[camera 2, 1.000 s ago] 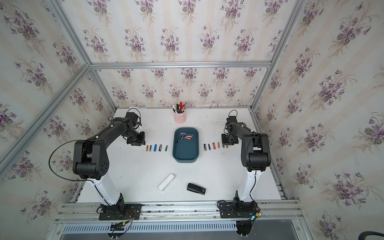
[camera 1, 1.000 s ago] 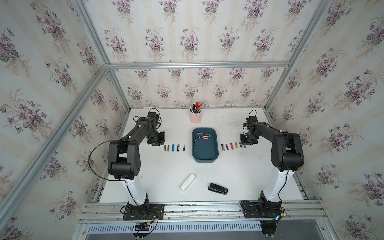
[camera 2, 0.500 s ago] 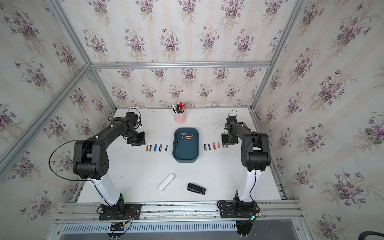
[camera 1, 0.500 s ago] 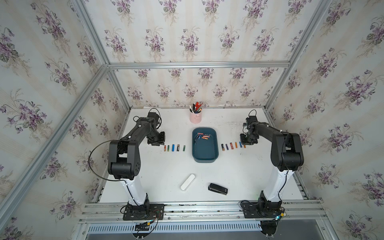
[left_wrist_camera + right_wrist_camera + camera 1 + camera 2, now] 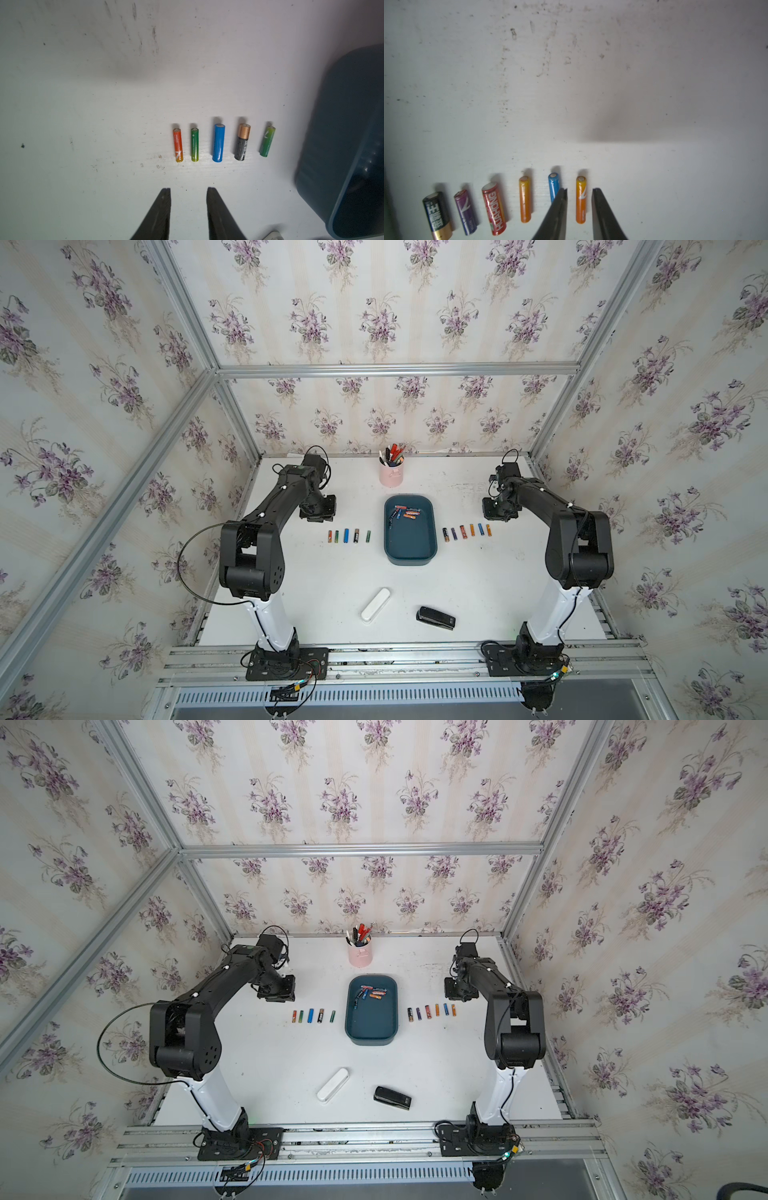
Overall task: Take the batteries out of the storage box
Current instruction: Pick up the battery from the storage box.
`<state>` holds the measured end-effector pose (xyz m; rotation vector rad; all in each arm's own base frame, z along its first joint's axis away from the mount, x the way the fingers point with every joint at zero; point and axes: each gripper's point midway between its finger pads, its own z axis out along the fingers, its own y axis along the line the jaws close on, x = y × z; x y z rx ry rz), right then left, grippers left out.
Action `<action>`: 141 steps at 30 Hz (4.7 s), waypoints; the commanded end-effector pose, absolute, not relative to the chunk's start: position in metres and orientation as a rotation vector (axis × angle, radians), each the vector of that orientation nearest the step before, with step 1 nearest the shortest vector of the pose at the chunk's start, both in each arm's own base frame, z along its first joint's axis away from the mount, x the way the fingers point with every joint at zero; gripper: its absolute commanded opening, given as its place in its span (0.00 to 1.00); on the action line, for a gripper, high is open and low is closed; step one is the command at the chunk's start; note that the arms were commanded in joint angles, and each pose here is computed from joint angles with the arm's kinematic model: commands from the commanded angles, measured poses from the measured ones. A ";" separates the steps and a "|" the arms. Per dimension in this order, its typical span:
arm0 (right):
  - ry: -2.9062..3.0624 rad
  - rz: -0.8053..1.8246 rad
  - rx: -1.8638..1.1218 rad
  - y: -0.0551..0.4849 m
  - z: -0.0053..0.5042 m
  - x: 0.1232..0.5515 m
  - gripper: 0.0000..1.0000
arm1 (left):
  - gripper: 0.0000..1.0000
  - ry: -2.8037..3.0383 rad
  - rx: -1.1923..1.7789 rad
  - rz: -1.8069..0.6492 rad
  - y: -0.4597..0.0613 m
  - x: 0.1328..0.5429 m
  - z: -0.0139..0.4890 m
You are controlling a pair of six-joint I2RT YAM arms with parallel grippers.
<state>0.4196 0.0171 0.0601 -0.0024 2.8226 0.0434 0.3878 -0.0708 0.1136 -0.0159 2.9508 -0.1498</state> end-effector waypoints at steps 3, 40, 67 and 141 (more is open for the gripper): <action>2.784 0.075 0.003 0.032 0.084 0.424 0.27 | 0.35 2.955 0.121 0.105 -0.095 0.391 0.131; 2.776 0.131 -0.068 0.065 0.091 0.414 0.27 | 0.42 2.822 0.663 0.374 -0.294 0.418 0.062; 2.788 0.123 -0.091 0.064 0.084 0.414 0.27 | 0.50 2.879 0.687 0.430 -0.288 0.414 0.032; 2.779 0.119 -0.106 0.080 0.085 0.418 0.23 | 0.12 3.011 0.385 -0.480 -0.285 0.394 0.095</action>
